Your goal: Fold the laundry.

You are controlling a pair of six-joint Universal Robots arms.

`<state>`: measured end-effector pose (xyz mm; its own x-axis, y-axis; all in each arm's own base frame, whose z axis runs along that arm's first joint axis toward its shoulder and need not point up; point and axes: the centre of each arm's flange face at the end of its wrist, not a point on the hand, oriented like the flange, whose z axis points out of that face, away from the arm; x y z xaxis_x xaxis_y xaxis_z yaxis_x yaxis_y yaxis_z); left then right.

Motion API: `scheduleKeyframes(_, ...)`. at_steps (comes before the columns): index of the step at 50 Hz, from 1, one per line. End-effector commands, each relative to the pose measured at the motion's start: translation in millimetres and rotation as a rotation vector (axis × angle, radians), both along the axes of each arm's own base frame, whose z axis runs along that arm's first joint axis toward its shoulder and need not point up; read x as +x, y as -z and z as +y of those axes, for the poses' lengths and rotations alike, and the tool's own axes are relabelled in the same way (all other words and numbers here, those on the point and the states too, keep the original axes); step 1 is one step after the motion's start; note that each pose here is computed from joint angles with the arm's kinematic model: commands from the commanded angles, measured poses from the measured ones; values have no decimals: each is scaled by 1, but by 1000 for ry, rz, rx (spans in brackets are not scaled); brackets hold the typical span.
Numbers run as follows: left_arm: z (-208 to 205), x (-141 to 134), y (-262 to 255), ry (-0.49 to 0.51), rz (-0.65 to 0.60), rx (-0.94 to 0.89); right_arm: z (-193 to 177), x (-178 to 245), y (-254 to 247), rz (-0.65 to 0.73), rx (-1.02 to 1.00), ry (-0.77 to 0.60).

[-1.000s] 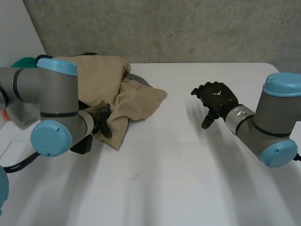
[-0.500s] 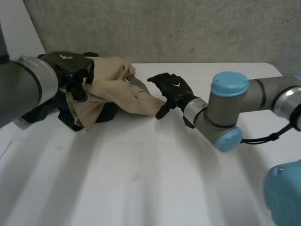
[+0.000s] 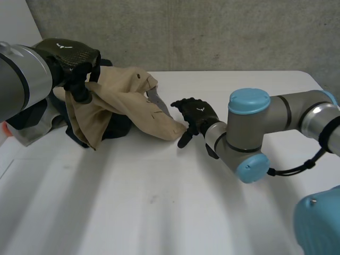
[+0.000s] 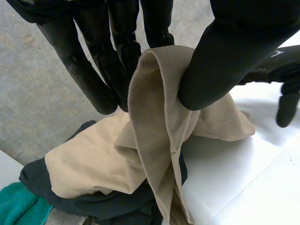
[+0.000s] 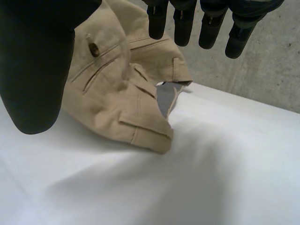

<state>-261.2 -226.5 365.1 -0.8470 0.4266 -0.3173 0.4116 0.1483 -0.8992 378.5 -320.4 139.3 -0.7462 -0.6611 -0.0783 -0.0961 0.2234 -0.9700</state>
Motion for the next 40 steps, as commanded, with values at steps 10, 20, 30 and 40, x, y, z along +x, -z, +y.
scheduleKeyframes(10, 24, -3, -32, 41, 68, -88, -12, 31, 38, -137, -18, 32)
scheduleKeyframes(20, 28, 5, -39, 18, 94, -103, -40, 5, -15, -174, -97, 216)
scheduleKeyframes(30, 12, 31, -51, -54, 119, -137, -34, -87, -142, -15, -364, 223)
scheduleKeyframes(40, 29, 49, -102, -22, 208, -309, 18, -149, -281, 54, -681, 240)
